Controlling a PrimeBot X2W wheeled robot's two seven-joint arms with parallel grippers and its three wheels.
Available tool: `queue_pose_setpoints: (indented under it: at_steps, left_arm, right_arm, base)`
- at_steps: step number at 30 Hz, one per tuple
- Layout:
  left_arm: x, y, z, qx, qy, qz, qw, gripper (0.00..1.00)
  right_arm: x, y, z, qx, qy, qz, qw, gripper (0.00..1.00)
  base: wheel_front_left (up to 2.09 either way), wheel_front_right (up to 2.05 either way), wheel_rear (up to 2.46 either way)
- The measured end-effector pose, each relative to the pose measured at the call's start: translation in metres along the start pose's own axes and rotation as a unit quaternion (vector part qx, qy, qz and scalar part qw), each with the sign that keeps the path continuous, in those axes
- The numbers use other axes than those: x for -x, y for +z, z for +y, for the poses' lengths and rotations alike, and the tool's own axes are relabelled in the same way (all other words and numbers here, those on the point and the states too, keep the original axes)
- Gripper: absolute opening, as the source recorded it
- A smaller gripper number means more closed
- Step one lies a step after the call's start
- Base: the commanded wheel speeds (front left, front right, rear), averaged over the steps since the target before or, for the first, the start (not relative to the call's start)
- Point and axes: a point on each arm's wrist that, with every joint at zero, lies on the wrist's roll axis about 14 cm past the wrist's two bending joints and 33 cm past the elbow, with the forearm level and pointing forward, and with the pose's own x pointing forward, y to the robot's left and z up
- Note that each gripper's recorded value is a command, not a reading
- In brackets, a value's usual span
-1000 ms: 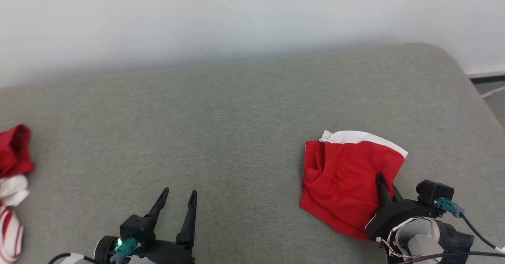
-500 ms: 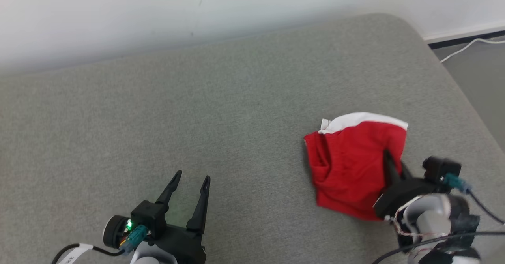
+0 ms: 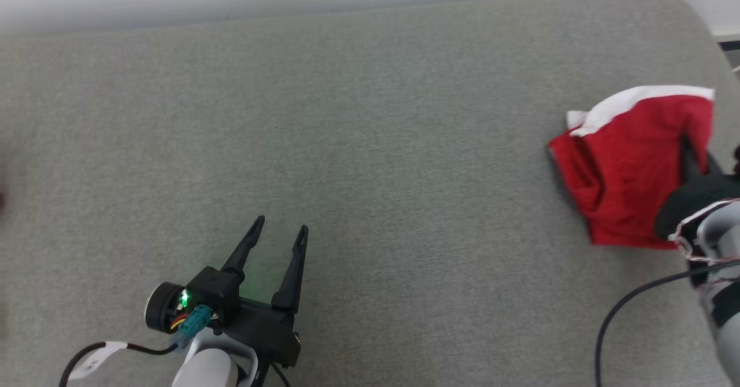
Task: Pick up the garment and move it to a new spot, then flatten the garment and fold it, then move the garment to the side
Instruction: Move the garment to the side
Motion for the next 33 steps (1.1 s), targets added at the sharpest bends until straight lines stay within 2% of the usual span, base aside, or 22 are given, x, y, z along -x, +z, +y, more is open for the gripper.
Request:
queue_pose_setpoints:
  at_steps: [4,10,20,21,22,23,29,33]
  left_arm:
    - [0.005,-0.006,0.013,-0.004,0.016,0.008,1.0,1.0]
    - [0.01,-0.013,0.026,-0.005,0.032,0.017,0.999,1.0]
    - [0.012,-0.016,0.031,-0.008,0.038,0.021,0.999,1.0]
    - [0.012,-0.016,0.031,-0.008,0.039,0.021,0.999,1.0]
    - [0.012,-0.016,0.031,-0.008,0.039,0.021,0.999,1.0]
    - [0.012,-0.016,0.031,-0.008,0.039,0.021,0.999,1.0]
    - [0.013,-0.015,0.032,-0.008,0.04,0.022,0.999,1.0]
    - [0.014,-0.012,0.033,-0.009,0.042,0.02,0.999,1.0]
  right_arm:
    - [-0.014,0.001,-0.012,0.028,-0.01,0.011,0.999,0.0]
    - [-0.026,0.003,-0.029,0.04,-0.033,0.019,0.998,0.0]
    - [-0.028,0.011,-0.056,0.066,-0.07,0.011,0.995,0.0]
    - [-0.028,0.013,-0.057,0.067,-0.074,0.008,0.995,0.03]
    - [-0.028,0.016,-0.058,0.067,-0.077,0.003,0.995,0.54]
    - [-0.028,0.019,-0.059,0.071,-0.079,-0.002,0.994,1.0]
    - [-0.024,0.02,-0.064,0.083,-0.092,-0.005,0.992,1.0]
    - [-0.024,0.04,-0.064,0.082,-0.105,-0.038,0.99,1.0]
  base:
    - [0.0,0.0,0.0]
    - [0.0,0.0,0.0]
    - [0.0,0.0,0.0]
    - [0.0,0.0,0.0]
    - [0.0,0.0,0.0]
    - [0.0,0.0,0.0]
    - [0.0,0.0,0.0]
    - [0.0,0.0,0.0]
